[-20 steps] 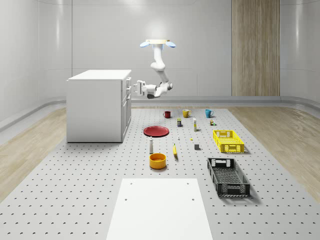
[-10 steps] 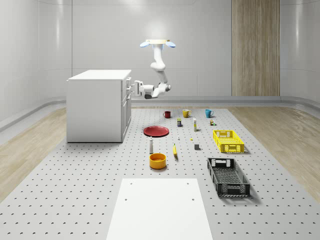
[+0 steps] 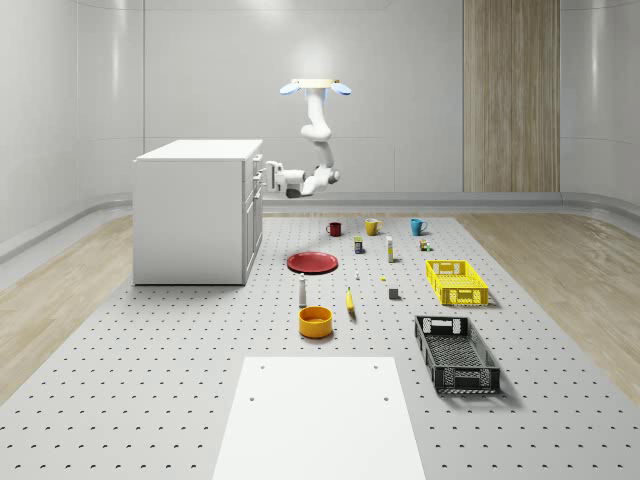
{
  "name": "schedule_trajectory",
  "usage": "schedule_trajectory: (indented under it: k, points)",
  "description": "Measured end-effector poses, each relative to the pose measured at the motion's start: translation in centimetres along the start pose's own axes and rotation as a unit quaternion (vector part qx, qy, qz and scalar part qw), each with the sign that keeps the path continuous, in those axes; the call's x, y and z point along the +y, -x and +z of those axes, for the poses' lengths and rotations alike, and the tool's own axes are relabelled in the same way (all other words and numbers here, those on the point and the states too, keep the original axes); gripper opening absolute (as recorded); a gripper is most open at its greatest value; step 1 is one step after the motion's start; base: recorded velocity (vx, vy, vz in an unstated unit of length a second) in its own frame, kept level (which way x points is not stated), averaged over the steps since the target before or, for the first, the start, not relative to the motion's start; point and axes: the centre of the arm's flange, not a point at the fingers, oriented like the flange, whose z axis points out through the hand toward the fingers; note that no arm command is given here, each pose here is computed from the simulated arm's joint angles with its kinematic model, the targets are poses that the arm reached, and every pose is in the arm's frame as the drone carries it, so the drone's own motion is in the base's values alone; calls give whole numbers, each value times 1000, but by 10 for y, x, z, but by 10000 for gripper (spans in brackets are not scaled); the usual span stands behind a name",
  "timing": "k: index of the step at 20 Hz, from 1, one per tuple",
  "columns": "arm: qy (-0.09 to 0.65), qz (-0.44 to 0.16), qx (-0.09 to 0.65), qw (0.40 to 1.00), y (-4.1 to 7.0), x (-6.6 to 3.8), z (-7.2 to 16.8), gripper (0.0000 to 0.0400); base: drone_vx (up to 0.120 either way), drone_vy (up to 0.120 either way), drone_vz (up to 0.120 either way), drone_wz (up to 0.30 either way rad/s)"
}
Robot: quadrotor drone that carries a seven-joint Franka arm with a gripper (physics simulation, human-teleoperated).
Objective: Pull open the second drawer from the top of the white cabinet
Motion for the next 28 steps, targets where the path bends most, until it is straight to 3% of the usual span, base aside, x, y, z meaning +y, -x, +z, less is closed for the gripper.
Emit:
schedule_trajectory:
  k: [3,5,8,9,11,14,18,19,24,25,28]
  points:
    - [0,0,0,1000,0,0,5,300,0,0,0,0]
    - [0,0,0,1000,0,0,7,221,0,0,0,0]
    - [0,0,0,1000,0,0,9,159,0,0,0,0]
    - [1,6,1,1000,0,0,9,157,0,0,0,0]
    - [11,19,7,1000,6,-5,8,213,0,0,0,0]
    - [6,-2,4,1000,0,-1,9,156,0,0,0,0]
    - [7,9,5,1000,1,-1,6,154,0,0,0,0]
    - [9,18,6,1000,2,-2,5,169,0,0,0,0]
    - [5,4,3,1000,-1,1,-2,136,0,0,0,0]
    - [12,19,8,1000,5,-4,-4,192,0,0,0,0]
    - [7,-3,4,1000,0,0,-9,145,0,0,0,0]
